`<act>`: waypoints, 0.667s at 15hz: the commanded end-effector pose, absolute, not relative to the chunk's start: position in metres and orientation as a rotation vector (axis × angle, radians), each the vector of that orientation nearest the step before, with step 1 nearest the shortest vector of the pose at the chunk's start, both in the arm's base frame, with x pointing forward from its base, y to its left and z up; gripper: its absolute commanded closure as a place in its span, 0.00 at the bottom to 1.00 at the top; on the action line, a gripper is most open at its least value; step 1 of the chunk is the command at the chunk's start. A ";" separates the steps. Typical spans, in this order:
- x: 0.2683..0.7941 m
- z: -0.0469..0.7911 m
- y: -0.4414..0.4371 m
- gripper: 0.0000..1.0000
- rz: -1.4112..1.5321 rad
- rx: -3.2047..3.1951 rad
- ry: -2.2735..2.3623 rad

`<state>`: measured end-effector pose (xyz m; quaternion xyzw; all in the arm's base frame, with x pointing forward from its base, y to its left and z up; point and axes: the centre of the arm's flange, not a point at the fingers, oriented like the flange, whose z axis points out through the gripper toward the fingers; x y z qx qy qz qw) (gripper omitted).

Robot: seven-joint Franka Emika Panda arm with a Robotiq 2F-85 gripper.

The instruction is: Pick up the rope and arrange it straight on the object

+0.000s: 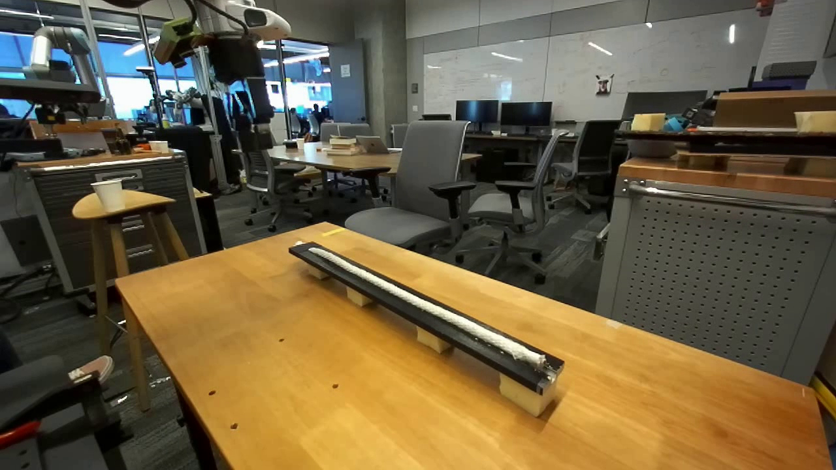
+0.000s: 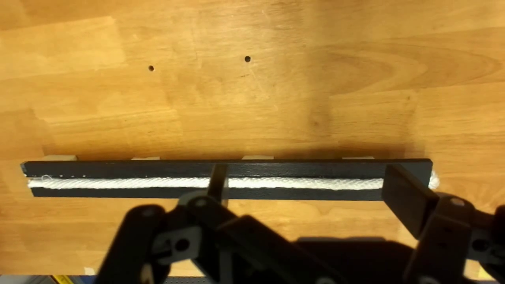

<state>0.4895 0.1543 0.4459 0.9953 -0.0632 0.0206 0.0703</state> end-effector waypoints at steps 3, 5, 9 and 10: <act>0.513 0.436 0.177 0.00 0.042 2.970 -0.150; 0.531 0.426 0.195 0.00 0.022 2.956 -0.093; 0.567 0.407 0.234 0.00 0.020 2.970 -0.008; 0.578 0.402 0.244 0.00 0.025 2.980 -0.008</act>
